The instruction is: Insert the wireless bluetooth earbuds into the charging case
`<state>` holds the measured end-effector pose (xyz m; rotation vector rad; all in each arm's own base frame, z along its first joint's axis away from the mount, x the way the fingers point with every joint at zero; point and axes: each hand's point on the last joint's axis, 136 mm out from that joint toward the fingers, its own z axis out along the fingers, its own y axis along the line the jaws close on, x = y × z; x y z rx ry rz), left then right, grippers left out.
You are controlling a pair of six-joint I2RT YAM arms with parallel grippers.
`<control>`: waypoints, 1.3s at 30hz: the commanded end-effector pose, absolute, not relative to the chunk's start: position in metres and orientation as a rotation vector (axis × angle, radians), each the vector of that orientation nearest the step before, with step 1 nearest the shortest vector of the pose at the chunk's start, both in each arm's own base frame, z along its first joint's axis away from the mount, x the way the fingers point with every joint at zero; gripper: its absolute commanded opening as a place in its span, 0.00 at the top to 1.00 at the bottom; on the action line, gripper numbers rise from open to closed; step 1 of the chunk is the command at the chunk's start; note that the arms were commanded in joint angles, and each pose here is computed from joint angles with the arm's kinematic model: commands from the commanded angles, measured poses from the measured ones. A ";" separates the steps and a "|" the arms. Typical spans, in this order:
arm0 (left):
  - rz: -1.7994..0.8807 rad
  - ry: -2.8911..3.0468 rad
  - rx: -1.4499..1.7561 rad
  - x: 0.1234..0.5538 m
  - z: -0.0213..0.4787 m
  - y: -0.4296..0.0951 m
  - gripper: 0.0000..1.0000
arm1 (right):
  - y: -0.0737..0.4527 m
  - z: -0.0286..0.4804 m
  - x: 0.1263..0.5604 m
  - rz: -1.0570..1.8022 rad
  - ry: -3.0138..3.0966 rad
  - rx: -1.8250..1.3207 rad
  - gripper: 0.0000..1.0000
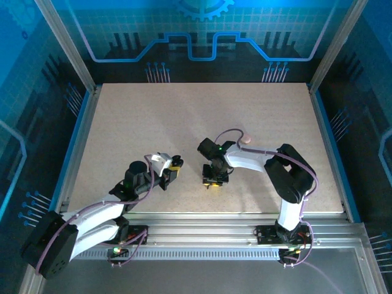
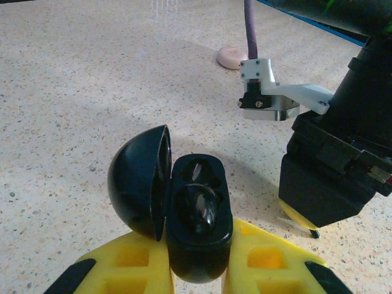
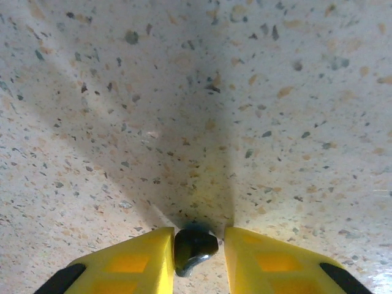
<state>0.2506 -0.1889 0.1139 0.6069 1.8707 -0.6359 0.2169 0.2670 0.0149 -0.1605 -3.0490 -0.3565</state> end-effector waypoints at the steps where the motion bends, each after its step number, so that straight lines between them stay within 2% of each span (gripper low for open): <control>1: -0.632 1.836 0.623 0.255 0.126 -0.194 0.93 | 0.262 0.013 0.206 -0.333 -3.031 -0.179 0.72; 39: -0.696 1.841 0.647 0.262 0.129 -0.209 0.94 | 0.234 0.029 0.211 -0.571 -3.087 -0.352 0.74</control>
